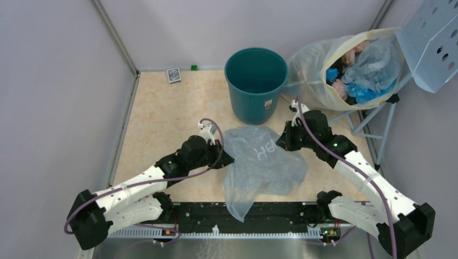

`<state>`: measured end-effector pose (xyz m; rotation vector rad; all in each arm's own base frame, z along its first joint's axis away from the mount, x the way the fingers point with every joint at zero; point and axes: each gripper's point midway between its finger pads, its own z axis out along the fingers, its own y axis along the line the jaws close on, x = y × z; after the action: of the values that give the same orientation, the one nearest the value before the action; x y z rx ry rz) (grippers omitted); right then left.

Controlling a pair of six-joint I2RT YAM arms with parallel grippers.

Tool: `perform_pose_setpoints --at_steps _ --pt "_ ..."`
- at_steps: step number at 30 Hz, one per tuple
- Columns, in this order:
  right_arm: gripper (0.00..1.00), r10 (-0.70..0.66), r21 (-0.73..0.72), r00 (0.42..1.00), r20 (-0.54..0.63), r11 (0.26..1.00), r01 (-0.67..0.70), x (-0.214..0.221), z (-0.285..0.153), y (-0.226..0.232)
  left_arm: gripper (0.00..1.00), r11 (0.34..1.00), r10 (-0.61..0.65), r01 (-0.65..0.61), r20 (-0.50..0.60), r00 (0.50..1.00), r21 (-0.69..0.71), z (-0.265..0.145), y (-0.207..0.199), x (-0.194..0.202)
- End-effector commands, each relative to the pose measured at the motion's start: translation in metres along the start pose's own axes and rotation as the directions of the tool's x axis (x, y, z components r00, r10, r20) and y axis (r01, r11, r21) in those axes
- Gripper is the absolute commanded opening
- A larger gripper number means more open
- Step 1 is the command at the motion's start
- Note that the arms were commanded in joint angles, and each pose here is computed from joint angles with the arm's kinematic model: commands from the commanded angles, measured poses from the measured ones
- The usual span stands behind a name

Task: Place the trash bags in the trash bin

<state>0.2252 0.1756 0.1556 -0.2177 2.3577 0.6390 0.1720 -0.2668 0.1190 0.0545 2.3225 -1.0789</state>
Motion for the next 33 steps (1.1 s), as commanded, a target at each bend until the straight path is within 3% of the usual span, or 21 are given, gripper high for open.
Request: perform_pose_setpoints --at_steps 1,8,13,18,22,27,33 --pt "0.00 -0.009 -0.142 0.993 0.119 0.990 0.026 -0.045 -0.050 0.043 0.00 0.983 0.123 -0.131 0.071 0.990 0.126 -0.039 -0.057 -0.037" --pt "0.00 -0.035 -0.278 0.977 0.211 0.956 0.094 -0.089 -0.108 0.091 0.00 0.949 0.196 -0.234 0.185 0.963 0.213 -0.100 -0.122 -0.084" --pt "0.00 -0.037 -0.285 0.951 0.308 0.950 0.130 -0.130 -0.142 0.110 0.00 0.926 0.285 -0.335 0.258 0.923 0.174 -0.124 -0.158 -0.126" --pt "0.00 -0.030 -0.152 0.903 0.429 0.983 0.105 -0.183 -0.166 0.103 0.00 0.906 0.354 -0.401 0.280 0.892 0.133 -0.116 -0.185 -0.179" --pt "0.00 -0.030 -0.053 0.847 0.530 0.996 0.068 -0.223 -0.183 0.095 0.00 0.906 0.321 -0.378 0.273 0.907 0.192 -0.096 -0.185 -0.234" --pt "0.00 -0.064 0.041 0.817 0.573 0.998 0.049 -0.264 -0.184 0.091 0.00 0.893 0.302 -0.373 0.279 0.911 0.251 -0.071 -0.193 -0.281" --pt "0.00 -0.106 0.138 0.815 0.570 0.990 0.032 -0.295 -0.160 0.080 0.00 0.916 0.232 -0.298 0.251 0.940 0.269 -0.032 -0.171 -0.316"
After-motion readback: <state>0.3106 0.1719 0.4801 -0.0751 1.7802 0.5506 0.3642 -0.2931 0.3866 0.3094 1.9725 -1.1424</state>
